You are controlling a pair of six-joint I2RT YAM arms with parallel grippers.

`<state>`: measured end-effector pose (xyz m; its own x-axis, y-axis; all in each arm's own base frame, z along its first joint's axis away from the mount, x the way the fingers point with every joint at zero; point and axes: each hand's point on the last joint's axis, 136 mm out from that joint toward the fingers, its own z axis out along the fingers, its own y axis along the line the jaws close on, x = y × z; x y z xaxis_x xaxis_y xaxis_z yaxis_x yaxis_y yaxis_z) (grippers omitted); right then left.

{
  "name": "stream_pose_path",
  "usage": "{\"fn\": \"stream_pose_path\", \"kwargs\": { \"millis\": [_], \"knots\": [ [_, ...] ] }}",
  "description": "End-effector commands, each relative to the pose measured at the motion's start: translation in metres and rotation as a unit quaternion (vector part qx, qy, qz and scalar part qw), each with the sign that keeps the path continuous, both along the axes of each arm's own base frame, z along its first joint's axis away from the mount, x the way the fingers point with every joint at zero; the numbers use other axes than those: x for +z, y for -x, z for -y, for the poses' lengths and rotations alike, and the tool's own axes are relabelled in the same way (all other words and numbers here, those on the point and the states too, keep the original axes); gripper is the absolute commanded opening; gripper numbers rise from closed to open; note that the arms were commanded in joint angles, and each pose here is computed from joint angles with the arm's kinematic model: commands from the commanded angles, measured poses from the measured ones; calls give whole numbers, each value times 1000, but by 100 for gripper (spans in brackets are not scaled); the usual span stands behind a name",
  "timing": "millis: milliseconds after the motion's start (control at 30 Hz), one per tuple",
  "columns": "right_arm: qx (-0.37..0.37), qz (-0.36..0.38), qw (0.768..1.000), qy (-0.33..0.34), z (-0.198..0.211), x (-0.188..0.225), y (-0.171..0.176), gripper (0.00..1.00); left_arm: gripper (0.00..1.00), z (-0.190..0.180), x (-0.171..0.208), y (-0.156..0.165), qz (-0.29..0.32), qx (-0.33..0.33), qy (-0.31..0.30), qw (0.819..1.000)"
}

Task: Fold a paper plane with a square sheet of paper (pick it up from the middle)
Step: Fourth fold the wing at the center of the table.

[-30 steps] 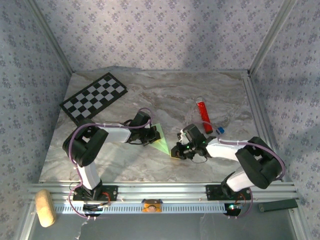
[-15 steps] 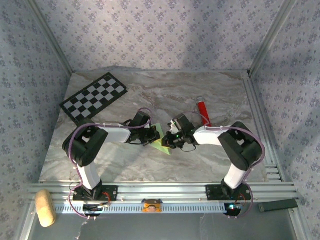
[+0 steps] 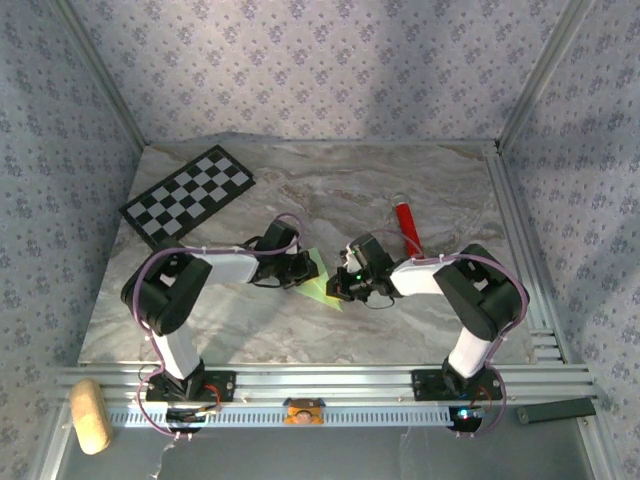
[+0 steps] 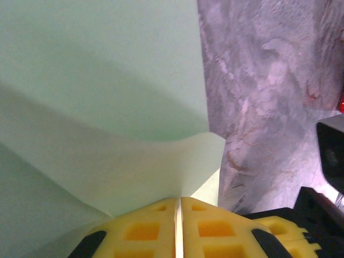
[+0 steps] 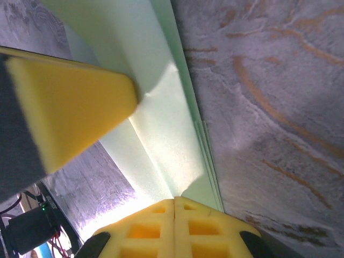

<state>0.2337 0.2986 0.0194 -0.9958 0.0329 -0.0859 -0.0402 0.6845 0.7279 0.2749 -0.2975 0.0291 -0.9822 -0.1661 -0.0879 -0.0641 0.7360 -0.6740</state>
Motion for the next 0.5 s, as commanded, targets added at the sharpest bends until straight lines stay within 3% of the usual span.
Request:
{"fn": "stream_pose_path", "kwargs": {
  "millis": [0, 167, 467],
  "knots": [
    [-20, -52, 997, 46, 18, -28, 19, 2, 11, 5, 33, -4, 36, -24, 13, 999],
    [-23, -51, 997, 48, 15, -28, 19, 1, 11, 14, 31, 8, 24, -41, 29, 998],
    [-28, -56, 997, 52, 18, -32, 22, 1, 8, 9, -13, 5, -12, -24, -4, 1000]
  ]
}}
